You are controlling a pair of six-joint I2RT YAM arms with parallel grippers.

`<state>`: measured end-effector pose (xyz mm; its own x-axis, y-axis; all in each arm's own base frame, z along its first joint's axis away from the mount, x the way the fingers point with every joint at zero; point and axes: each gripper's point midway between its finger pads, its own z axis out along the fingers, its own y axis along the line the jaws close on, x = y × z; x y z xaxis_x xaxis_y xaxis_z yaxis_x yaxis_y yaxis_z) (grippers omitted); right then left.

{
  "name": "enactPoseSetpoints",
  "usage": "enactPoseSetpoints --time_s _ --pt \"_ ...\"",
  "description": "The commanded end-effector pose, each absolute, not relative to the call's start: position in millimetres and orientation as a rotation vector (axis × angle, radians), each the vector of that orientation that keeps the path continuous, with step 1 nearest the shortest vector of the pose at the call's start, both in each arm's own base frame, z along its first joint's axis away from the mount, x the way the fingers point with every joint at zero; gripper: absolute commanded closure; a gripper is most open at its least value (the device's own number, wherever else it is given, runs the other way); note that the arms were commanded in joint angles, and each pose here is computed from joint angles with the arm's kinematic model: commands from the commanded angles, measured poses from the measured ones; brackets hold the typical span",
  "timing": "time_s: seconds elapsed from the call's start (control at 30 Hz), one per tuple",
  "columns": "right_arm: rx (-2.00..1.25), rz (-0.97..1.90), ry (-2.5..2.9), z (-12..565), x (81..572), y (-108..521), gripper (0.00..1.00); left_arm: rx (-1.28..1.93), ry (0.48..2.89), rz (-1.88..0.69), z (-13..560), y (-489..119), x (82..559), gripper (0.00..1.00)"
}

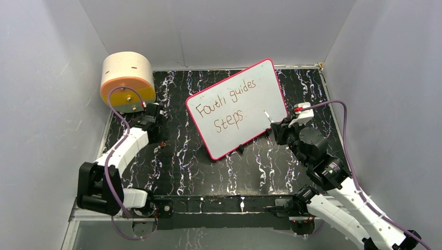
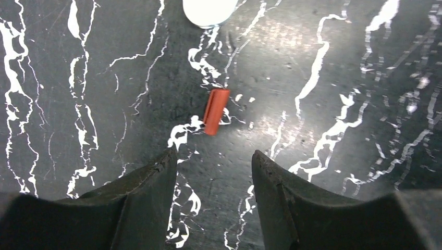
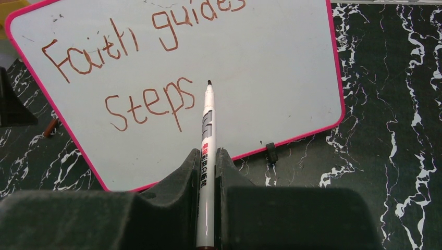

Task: Write a sentence on the whiteboard
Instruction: Close the whiteboard marker at the center of the board.

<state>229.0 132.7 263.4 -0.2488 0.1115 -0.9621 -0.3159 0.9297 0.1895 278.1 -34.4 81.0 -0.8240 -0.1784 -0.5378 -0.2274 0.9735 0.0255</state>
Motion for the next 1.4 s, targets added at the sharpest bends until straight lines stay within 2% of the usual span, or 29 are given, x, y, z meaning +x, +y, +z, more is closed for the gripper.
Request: enactPoseSetpoints --time_s 0.0,0.43,1.1,1.37 --pt "-0.119 0.438 1.716 284.6 229.8 131.9 1.00 -0.229 2.621 0.154 79.0 -25.2 282.7 0.49" --pt "-0.112 0.427 1.716 284.2 231.1 130.4 1.00 -0.170 2.756 0.154 50.0 -26.7 295.2 0.63" --pt "-0.117 0.422 1.722 281.7 232.4 131.8 1.00 -0.159 2.905 0.099 15.2 -26.3 288.1 0.76" --pt "-0.121 0.418 1.732 278.8 233.8 133.2 1.00 -0.159 2.934 0.092 8.3 -26.2 285.9 0.76"
